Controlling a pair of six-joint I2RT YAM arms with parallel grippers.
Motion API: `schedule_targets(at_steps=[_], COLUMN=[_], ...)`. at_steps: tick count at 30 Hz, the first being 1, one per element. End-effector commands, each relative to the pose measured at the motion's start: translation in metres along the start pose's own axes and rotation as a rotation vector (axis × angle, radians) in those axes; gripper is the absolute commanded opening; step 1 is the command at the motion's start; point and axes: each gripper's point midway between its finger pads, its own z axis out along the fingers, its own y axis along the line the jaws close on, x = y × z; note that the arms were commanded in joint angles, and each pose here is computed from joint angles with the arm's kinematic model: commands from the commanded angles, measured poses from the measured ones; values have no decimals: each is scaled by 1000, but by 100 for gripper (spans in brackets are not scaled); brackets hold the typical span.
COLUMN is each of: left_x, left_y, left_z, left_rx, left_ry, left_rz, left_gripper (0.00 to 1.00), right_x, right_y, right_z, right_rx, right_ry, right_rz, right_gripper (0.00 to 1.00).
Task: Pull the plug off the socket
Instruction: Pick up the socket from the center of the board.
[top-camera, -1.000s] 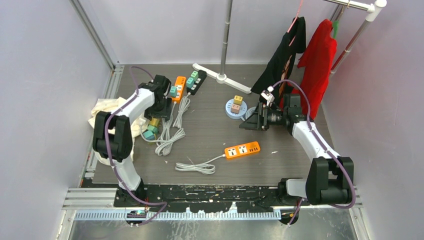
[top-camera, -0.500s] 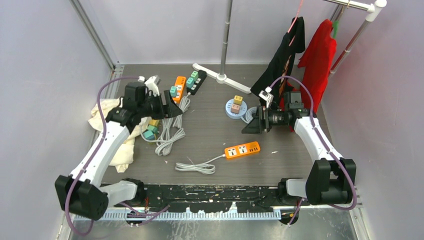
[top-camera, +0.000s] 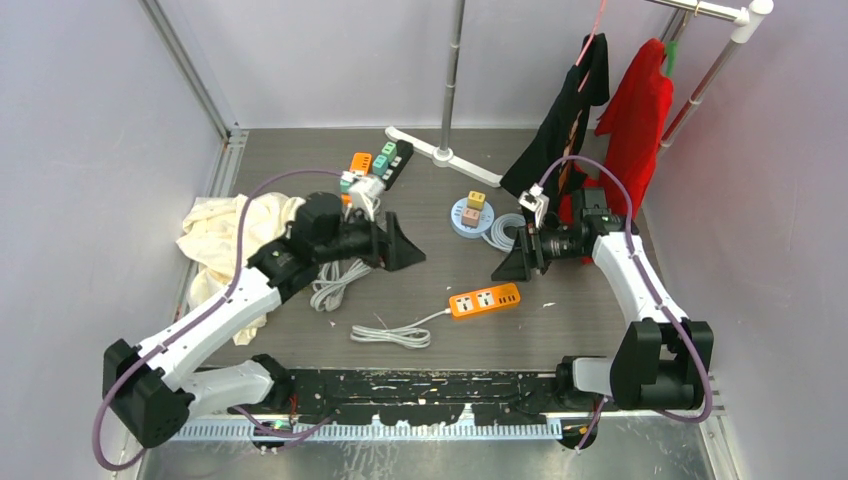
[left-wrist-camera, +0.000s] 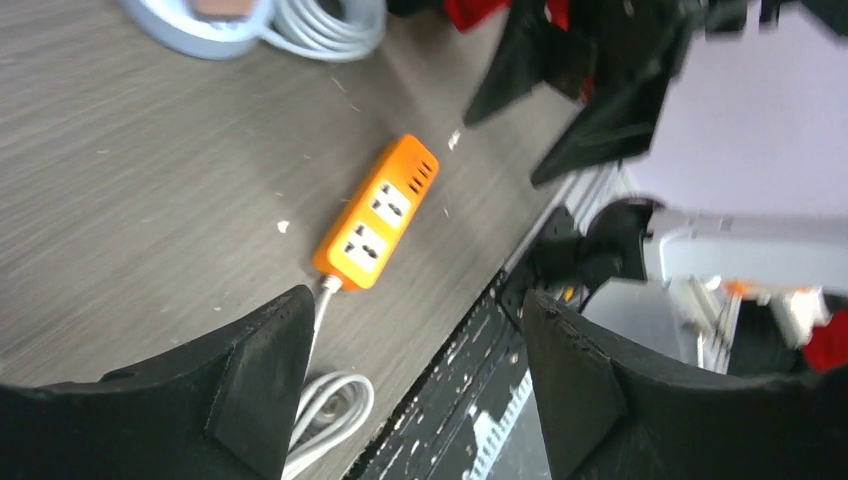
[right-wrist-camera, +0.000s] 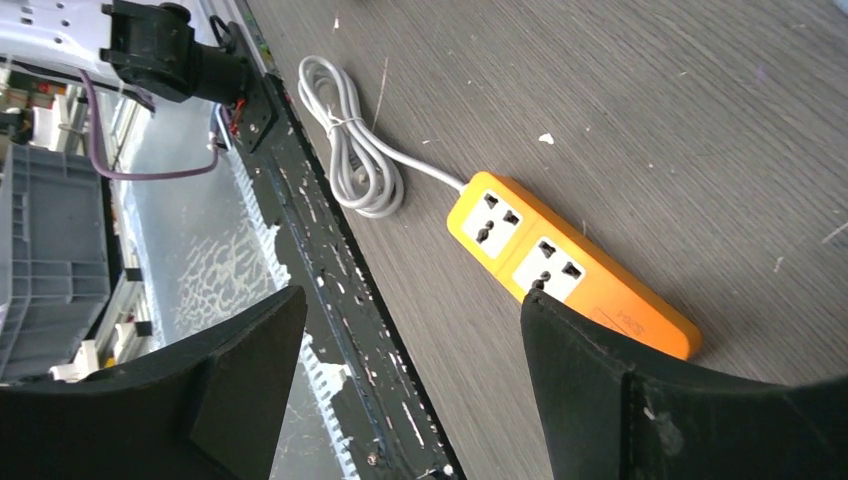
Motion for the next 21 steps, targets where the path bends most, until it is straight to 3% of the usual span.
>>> schedule_targets(at_steps=[1, 9, 13, 21], left_x=[9, 72, 89, 119], left_y=[-30, -42, -41, -29], left_z=[21, 61, 86, 118], left_rx=[32, 52, 80, 115], left_ry=[-34, 91, 113, 171], left_rz=[260, 748, 694, 635], left_gripper=[76, 80, 86, 87], right_x=[-12, -16, -15, -22], right_y=[6, -10, -18, -47], right_z=[-14, -24, -31, -47], right_rx=[42, 140, 197, 348], right_ry=[-28, -56, -73, -180], right_rz=[-124, -119, -125, -39], right_gripper=[84, 84, 84, 85])
